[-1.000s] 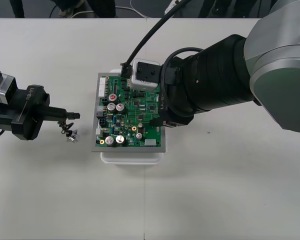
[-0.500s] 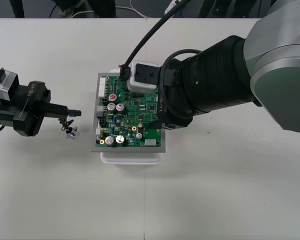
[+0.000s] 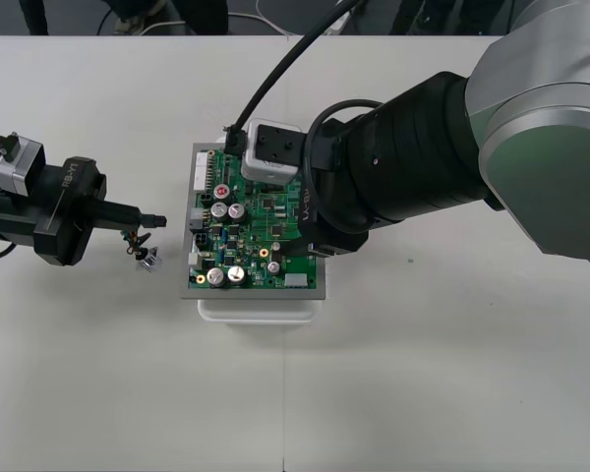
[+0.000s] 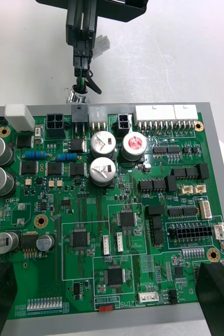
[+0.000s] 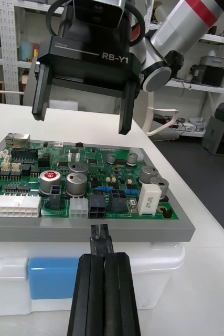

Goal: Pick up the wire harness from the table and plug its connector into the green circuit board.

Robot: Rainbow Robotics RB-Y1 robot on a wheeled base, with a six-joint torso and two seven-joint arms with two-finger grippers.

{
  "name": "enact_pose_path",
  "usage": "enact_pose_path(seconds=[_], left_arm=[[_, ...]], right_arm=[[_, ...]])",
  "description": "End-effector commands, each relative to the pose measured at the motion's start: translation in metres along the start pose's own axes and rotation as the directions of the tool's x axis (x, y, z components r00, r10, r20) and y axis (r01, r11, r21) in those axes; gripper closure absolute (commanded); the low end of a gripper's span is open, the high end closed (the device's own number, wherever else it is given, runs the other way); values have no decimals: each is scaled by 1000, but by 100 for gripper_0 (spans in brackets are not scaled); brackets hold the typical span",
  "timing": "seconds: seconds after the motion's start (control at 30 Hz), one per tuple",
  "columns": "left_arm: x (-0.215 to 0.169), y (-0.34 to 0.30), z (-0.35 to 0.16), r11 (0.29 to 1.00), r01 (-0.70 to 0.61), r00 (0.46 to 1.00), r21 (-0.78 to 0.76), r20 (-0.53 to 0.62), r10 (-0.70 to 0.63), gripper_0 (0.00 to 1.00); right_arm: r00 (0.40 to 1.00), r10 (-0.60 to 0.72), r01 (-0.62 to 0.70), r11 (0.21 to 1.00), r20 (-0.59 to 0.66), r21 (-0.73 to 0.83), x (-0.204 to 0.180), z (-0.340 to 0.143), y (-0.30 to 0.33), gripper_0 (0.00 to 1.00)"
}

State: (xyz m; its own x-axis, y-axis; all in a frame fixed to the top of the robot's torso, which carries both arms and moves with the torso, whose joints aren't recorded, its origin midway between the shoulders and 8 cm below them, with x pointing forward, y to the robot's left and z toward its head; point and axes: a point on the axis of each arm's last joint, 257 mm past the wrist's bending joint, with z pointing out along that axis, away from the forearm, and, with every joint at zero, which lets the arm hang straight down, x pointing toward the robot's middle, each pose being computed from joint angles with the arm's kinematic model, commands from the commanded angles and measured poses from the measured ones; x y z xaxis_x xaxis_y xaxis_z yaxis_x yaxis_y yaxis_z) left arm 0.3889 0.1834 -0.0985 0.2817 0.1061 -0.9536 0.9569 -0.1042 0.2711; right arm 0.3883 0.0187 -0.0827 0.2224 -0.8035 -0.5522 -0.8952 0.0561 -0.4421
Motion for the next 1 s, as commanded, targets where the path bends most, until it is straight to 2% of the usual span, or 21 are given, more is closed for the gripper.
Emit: enact_pose_path(seconds=[0.03, 1.0], left_arm=[[-18, 3, 13, 996, -70, 997, 54, 32, 69, 100], [-16, 1, 30, 993, -67, 997, 93, 31, 64, 100]], right_arm=[[1000, -3, 3, 1000, 26, 5, -19, -1, -7, 0], [999, 4, -5, 1000, 40, 4, -28, 8, -10, 0]])
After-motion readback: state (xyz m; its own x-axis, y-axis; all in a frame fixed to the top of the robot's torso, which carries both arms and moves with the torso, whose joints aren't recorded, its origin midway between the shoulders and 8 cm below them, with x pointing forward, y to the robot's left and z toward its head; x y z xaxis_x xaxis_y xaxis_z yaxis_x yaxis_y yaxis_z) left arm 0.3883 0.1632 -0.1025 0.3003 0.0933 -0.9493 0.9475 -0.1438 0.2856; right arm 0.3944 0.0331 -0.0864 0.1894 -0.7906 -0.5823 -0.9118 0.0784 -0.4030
